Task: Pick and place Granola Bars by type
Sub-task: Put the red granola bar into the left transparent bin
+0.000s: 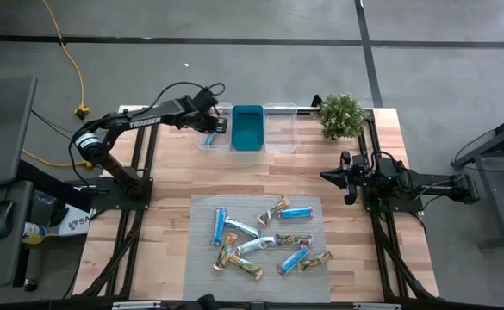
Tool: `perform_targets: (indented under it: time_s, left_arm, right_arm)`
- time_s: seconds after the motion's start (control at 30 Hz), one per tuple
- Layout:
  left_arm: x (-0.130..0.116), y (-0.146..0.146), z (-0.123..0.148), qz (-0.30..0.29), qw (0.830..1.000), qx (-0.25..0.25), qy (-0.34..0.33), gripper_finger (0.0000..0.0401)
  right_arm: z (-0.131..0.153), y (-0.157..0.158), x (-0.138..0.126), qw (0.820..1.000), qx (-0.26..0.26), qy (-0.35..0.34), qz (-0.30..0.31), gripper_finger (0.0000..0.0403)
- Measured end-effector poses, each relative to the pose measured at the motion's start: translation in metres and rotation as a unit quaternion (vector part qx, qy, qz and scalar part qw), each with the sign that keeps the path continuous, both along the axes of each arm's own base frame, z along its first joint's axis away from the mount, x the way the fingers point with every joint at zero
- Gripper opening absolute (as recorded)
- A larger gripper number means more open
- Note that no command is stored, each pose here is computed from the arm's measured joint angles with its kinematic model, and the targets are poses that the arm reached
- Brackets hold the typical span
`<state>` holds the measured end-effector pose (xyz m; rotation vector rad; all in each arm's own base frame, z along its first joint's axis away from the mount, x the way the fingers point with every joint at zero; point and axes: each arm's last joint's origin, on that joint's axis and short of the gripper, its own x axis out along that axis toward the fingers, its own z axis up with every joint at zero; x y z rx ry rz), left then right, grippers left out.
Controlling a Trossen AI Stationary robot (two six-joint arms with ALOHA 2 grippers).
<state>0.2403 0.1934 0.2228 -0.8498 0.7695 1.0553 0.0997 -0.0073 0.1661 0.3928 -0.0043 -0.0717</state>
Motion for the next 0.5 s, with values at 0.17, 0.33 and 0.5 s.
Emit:
perform_targets:
  time_s: [0.17,0.33,0.5]
  left_arm:
    - [0.0025,-0.0016,-0.0012,-0.001,1.000,0.022,0.006,0.0072]
    - [0.0041,-0.0018,-0.0013,-0.032,0.999,0.022,0.003,0.0072]
    - [0.0047,-0.0026,-0.0014,-0.066,0.998,0.020,0.006,0.0082]
  right_arm:
    - [0.0000,0.0000,0.0000,1.000,0.000,0.000,0.000,0.0000]
    - [0.0000,0.0000,0.0000,1.000,0.000,0.000,0.000,0.0000]
    - [0.0000,0.0000,0.0000,1.000,0.000,0.000,0.000,0.0000]
